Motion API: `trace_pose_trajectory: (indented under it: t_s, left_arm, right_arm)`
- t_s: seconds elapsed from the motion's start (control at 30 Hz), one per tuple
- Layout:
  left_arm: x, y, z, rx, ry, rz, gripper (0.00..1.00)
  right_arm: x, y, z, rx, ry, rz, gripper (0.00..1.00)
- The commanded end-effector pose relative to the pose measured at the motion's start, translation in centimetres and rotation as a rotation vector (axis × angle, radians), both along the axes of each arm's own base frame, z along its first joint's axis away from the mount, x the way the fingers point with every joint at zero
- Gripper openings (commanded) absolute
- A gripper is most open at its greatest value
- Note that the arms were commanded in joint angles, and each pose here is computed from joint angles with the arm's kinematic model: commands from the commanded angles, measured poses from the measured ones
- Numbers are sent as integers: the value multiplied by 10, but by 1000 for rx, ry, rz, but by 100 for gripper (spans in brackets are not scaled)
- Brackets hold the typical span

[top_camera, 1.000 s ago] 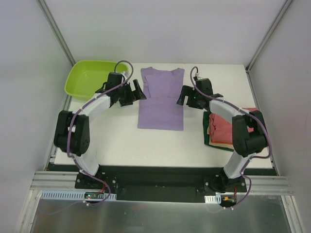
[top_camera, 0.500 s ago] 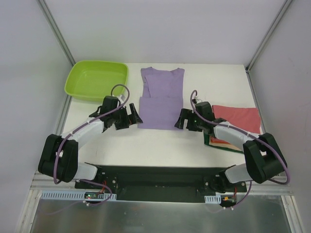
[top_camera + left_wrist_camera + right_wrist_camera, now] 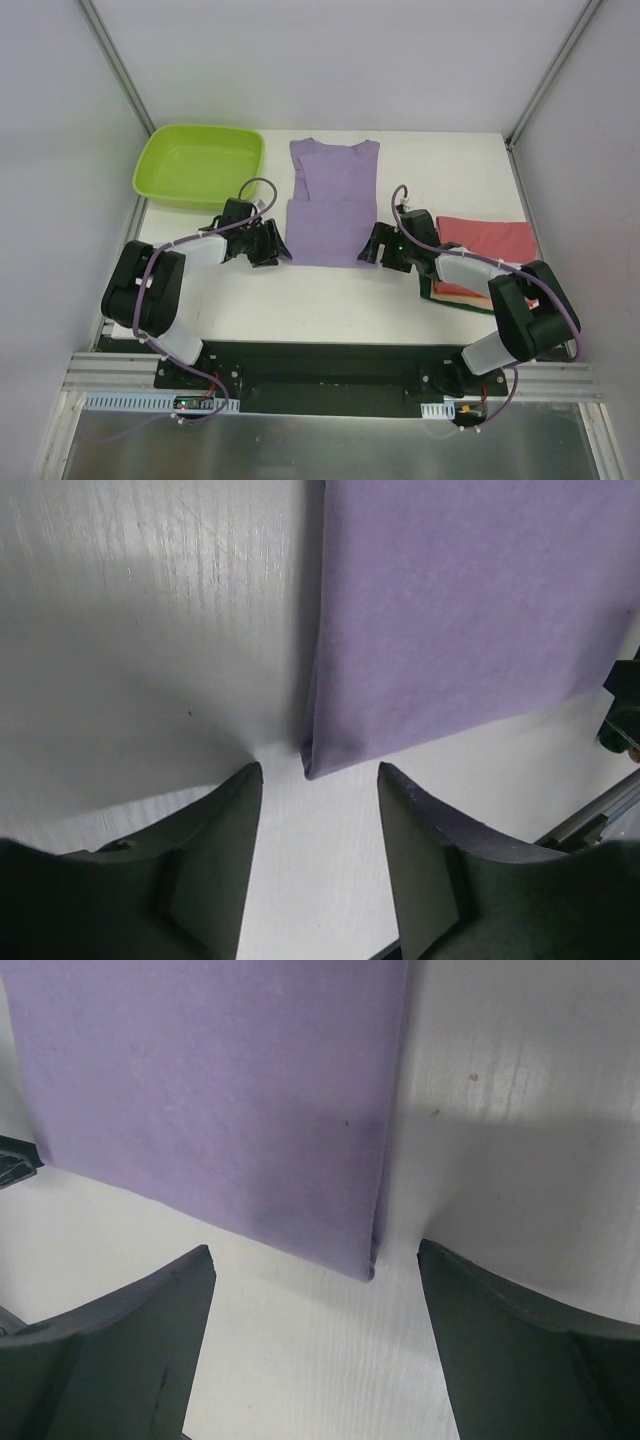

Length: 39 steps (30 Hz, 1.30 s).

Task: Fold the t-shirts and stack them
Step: Grab one side of the 2/3 rectangular tshirt with both arms

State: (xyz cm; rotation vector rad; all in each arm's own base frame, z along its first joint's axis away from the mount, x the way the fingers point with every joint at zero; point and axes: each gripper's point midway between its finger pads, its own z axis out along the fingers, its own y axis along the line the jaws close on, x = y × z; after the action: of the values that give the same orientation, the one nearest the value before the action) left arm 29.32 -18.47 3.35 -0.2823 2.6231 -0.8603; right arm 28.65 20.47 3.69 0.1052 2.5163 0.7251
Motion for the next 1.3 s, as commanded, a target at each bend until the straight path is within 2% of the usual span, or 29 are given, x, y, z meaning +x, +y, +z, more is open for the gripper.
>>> trace_pose_trajectory:
  t_s: [0.0,0.03,0.23,0.33,0.37,0.67,0.83,0.9,0.97,1.07,1.13,1.27]
  left_arm:
    - [7,-6,-7,-9,11,-21,41]
    - [5,-6,-11,-8,23,-25,35]
    - [-4,-3,-26,11,64,-28,20]
    - [-7,-4,-29,5,79,-36,2]
    - [-8,-4,-30,8,81,-33,0]
    - [-6,1,-24,24,51,-10,0]
    - [-9,1,-25,23,56,-9,0]
    - [-9,1,-25,23,55,-7,0]
    - [-9,3,-25,27,53,6,0]
    - [-13,3,-15,11,28,6,0]
    - [-18,3,-4,1,-7,4,0]
    - [-33,8,30,-30,-103,24,0]
  right_arm:
    - [-10,-2,-17,-8,80,-4,85]
    - [-11,-3,-20,-14,90,-3,84]
    - [-17,-6,-26,-22,117,-2,79]
    - [-19,-7,-28,-25,128,-4,78]
    - [-21,-7,-29,-26,133,-3,77]
    - [-25,-4,-34,-9,176,-8,64]
    - [-23,-18,-46,-84,195,-72,60]
    - [-23,-19,-49,-86,209,-87,46]
    - [-24,-19,-50,-84,216,-97,25]
    - [-31,-15,-40,-52,204,-67,5]
    - [-40,-9,-26,-8,185,-22,1]
    - [-86,16,13,163,232,155,1]
